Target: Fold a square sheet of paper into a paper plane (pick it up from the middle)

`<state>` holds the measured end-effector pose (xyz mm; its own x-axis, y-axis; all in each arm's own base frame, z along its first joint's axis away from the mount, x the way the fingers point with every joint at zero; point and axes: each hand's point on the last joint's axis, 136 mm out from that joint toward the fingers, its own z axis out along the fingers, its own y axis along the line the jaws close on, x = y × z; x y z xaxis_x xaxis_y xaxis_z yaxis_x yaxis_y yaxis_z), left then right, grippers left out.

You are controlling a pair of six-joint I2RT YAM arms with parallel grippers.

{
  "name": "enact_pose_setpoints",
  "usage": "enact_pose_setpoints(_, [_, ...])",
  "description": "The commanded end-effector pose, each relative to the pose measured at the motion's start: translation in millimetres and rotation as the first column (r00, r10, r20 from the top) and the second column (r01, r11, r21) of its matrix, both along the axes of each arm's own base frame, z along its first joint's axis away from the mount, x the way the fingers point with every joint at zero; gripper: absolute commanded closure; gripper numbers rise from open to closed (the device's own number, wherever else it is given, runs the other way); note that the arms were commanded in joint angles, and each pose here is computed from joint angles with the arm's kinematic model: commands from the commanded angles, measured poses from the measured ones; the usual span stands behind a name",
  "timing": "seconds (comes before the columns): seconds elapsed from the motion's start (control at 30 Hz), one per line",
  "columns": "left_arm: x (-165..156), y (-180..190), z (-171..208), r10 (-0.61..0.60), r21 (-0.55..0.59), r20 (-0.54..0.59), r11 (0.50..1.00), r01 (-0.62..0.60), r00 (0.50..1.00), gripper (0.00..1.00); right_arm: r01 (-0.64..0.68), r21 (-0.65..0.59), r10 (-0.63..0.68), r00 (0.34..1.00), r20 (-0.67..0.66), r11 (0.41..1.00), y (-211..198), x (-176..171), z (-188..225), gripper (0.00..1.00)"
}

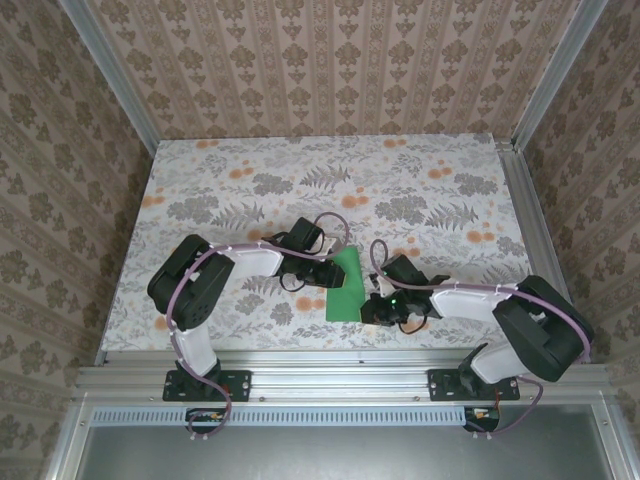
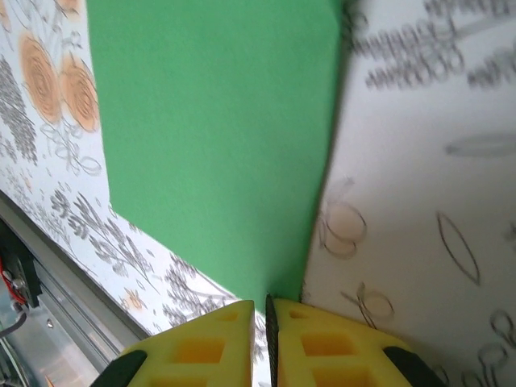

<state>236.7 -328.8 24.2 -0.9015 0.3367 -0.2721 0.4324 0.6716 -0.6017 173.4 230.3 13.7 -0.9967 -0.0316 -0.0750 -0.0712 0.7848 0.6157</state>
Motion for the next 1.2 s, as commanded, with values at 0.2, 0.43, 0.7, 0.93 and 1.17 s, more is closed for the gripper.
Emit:
enact_pose_setpoints(0.2, [-5.0,23.9,-24.6,-0.004,0.121,-0.011,0.993,0.005,1.0,0.69,0.111,0.164,-0.126,0.988,0.089,0.98,14.6,48.3,56.9,0.83])
enact_pose_setpoints(0.43, [-5.7,22.5,-18.5,-0.013,0.106,0.004,0.994,0.012,1.0,0.69,0.194,0.191,-0.215,0.972,0.095,0.962,18.9,93.8,48.1,0.84])
enact_pose_setpoints(0.7, [-7.1,26.2,-17.6,-0.018,0.113,0.014,0.993,0.016,1.0,0.69,0.224,0.13,-0.234,0.97,0.063,0.966,8.9,109.0,12.9,0.84])
enact_pose_setpoints(0.93, [-8.0,30.3,-18.7,-0.02,0.121,0.018,0.992,0.017,1.0,0.7,0.264,-0.049,-0.261,0.963,0.059,0.963,-27.5,97.4,-21.0,0.84])
enact_pose_setpoints(1.17, [-6.9,30.3,-20.2,-0.026,0.123,0.015,0.992,0.024,1.0,0.7,0.251,0.038,-0.253,0.961,0.114,0.967,-15.9,102.3,14.9,0.84])
